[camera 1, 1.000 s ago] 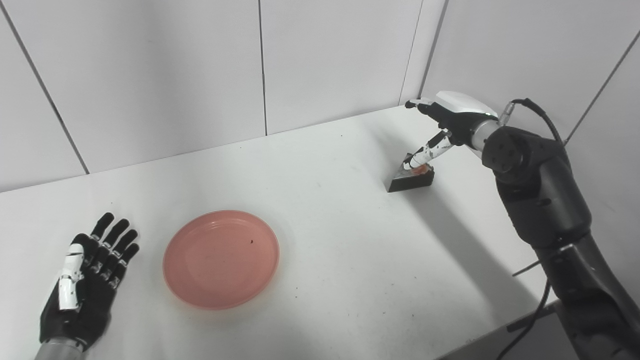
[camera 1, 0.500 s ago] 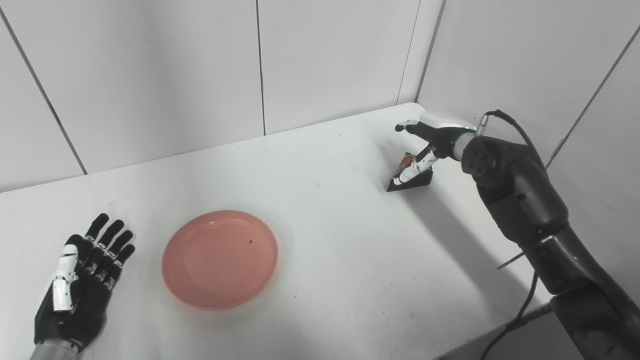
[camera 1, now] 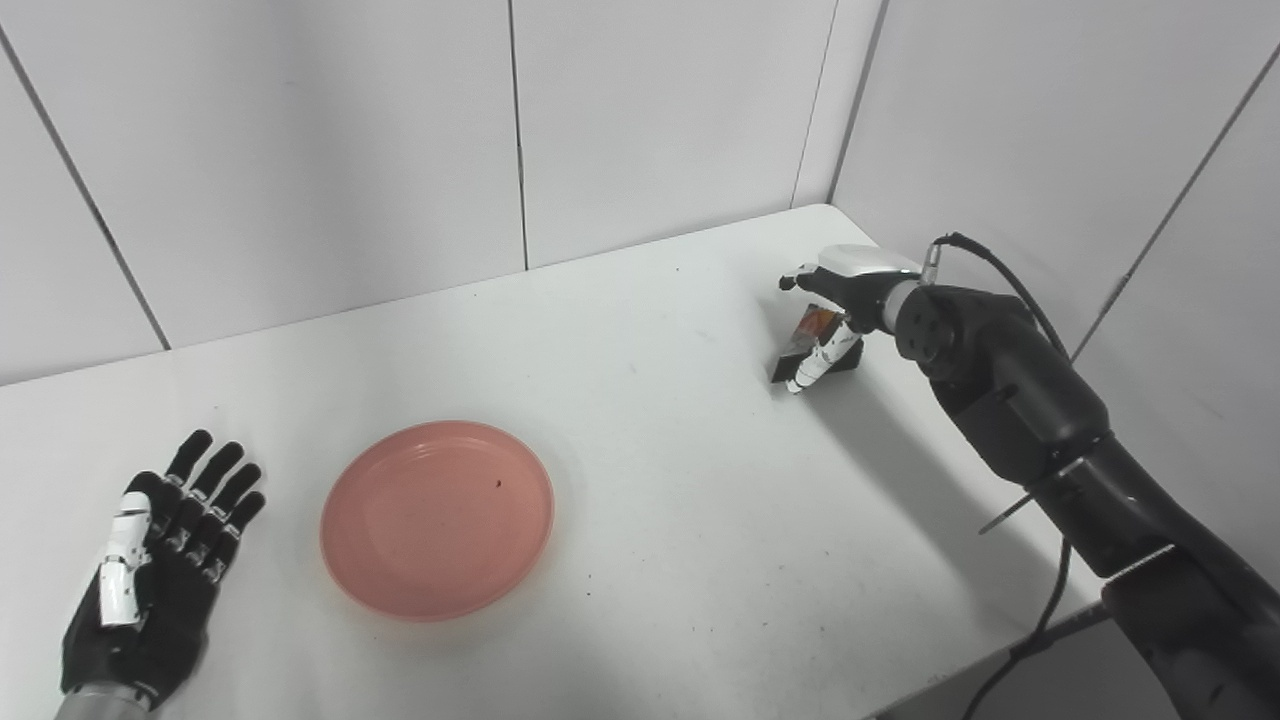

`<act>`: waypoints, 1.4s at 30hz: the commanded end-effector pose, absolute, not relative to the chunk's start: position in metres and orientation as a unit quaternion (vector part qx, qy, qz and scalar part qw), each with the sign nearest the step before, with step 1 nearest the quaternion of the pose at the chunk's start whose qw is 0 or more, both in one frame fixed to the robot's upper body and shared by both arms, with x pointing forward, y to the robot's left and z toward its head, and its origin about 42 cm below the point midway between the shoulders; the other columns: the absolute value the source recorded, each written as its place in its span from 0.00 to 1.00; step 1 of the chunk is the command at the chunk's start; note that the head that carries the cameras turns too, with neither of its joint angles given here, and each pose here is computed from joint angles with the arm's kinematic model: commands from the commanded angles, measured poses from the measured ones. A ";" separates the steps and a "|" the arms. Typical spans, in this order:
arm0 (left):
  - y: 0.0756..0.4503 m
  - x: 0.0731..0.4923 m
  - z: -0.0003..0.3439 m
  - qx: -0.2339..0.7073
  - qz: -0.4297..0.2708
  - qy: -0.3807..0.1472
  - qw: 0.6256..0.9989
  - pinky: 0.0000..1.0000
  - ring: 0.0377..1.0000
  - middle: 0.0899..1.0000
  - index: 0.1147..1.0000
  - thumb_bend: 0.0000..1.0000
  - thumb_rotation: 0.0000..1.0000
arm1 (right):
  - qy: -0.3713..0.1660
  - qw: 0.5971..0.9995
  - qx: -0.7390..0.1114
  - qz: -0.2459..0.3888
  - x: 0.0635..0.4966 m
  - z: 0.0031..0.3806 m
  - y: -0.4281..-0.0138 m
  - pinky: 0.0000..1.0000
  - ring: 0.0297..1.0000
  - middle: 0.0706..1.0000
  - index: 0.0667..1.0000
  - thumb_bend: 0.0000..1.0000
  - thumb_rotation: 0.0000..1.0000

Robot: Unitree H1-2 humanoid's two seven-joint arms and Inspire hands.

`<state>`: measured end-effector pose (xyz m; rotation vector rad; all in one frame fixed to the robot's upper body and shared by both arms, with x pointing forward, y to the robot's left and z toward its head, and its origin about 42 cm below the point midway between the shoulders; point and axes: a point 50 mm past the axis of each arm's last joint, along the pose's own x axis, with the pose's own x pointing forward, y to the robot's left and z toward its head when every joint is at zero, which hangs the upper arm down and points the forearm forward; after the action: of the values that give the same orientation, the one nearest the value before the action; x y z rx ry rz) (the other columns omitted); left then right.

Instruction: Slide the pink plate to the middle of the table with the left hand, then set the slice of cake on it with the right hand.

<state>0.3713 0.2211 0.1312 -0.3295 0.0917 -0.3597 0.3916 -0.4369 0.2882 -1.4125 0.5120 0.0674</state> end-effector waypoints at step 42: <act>0.229 0.357 0.124 -0.147 -0.178 0.085 0.969 0.95 0.92 0.93 0.92 0.39 1.00 | 0.175 0.714 -0.678 -0.006 0.424 0.298 -0.451 0.68 0.77 0.80 0.74 0.80 0.01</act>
<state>0.3641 0.2261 0.1342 -0.3058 0.1048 -0.3712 0.4151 -0.4484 0.2693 -1.4816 0.4808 0.0429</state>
